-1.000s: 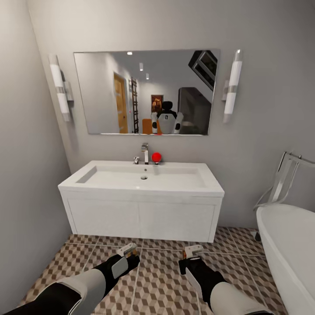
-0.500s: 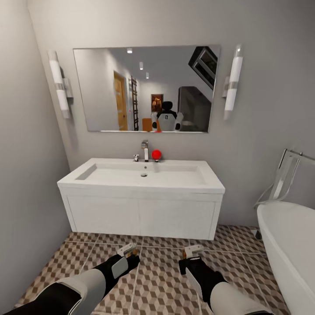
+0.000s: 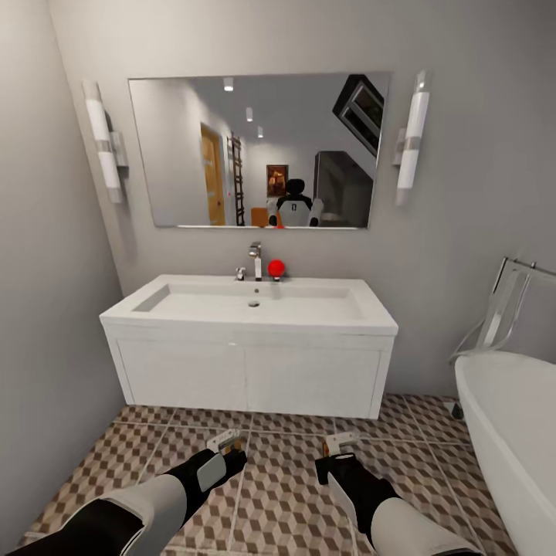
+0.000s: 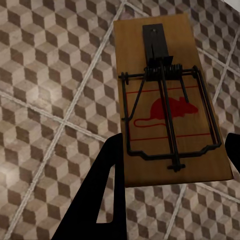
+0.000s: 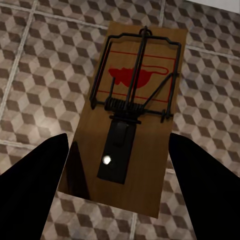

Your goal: Take the four mousetraps from the cabinet in the bathroom and place them on the bathroom floor. Make sure all four end up on the same floor surface, and ensure that at least two of them are either under or directly next to the same bathroom sink.

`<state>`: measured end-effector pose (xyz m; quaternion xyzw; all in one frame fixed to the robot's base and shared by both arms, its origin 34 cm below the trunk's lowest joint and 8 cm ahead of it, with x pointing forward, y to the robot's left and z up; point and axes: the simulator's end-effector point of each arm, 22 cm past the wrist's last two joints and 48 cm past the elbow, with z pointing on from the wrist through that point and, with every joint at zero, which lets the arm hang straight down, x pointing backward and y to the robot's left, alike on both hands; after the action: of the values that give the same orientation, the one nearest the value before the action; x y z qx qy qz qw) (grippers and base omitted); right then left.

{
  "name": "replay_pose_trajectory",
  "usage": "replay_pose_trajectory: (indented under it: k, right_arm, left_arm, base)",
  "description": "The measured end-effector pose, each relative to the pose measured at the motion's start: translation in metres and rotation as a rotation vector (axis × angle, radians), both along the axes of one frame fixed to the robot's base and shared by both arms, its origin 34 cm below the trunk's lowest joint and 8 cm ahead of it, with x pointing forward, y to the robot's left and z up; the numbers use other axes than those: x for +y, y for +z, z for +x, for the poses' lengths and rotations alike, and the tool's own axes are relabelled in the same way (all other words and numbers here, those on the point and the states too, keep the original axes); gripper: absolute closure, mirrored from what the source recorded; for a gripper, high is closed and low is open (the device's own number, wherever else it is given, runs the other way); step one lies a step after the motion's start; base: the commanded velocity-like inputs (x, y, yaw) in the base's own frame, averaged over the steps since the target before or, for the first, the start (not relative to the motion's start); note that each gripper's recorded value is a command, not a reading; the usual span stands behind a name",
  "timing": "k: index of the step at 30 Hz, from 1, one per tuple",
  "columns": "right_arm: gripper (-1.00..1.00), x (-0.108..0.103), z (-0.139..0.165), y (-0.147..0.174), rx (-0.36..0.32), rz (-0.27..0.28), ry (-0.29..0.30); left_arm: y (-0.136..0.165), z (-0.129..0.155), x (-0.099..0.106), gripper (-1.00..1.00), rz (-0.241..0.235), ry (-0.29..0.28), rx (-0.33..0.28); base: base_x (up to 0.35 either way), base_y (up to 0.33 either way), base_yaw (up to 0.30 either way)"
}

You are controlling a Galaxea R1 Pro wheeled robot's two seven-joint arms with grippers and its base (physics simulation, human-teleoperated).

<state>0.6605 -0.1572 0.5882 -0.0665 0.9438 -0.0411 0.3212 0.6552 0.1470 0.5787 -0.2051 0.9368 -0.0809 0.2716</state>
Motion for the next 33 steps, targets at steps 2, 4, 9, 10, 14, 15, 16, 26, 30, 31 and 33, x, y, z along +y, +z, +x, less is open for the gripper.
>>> replay_pose_trajectory:
  k: [2, 4, 9, 10, 14, 15, 16, 26, 30, 31, 33]
  right_arm:
    - [1.00, 0.000, 0.000, -0.004, 0.000, 0.001, 0.000]
    - [1.00, 0.000, -0.001, -0.008, 0.000, 0.001, 0.001]
    - [1.00, 0.000, -0.002, -0.017, 0.000, 0.002, 0.001]
    - [1.00, 0.001, -0.002, -0.019, 0.000, 0.002, 0.001]
    - [1.00, 0.001, -0.003, -0.027, 0.000, 0.002, 0.002]
    - [1.00, 0.001, -0.004, -0.029, 0.000, 0.002, 0.002]
    - [1.00, 0.001, -0.004, -0.031, 0.000, 0.002, 0.002]
    - [1.00, 0.001, -0.007, -0.051, 0.000, 0.002, 0.002]
    - [1.00, 0.001, -0.008, -0.059, -0.001, 0.002, 0.002]
    - [1.00, 0.001, -0.008, -0.061, -0.001, 0.002, 0.002]
    - [1.00, 0.001, -0.009, -0.065, -0.001, 0.002, 0.002]
  left_arm:
    - [-0.004, 0.000, 0.000, 1.00, 0.000, 0.000, 0.000]
    - [-0.008, -0.001, 0.000, 1.00, 0.000, 0.000, 0.000]
    - [-0.017, -0.002, 0.000, 1.00, 0.000, 0.000, 0.000]
    - [-0.019, -0.002, 0.000, 1.00, 0.000, 0.000, 0.000]
    - [-0.027, -0.003, 0.000, 1.00, 0.000, 0.000, 0.000]
    - [-0.029, -0.004, 0.000, 1.00, 0.001, 0.000, 0.000]
    - [-0.031, -0.004, 0.000, 1.00, 0.000, 0.000, 0.000]
    - [-0.051, -0.007, 0.000, 1.00, 0.000, 0.001, 0.000]
    - [-0.059, -0.008, 0.000, 1.00, 0.001, 0.001, -0.001]
    - [-0.061, -0.008, 0.000, 1.00, 0.001, 0.001, -0.001]
    - [-0.065, -0.009, 0.000, 1.00, 0.001, 0.001, -0.001]
  base:
    - [0.000, 0.000, 0.000]
    - [0.000, 0.000, 0.000]
    - [0.000, 0.000, 0.000]
    - [0.000, 0.000, 0.000]
    - [0.000, 0.000, 0.000]
    - [0.000, 0.000, 0.000]
    - [0.000, 0.000, 0.000]
    - [0.000, 0.000, 0.000]
    - [0.000, 0.000, 0.000]
    - [0.000, 0.000, 0.000]
    - [0.000, 0.000, 0.000]
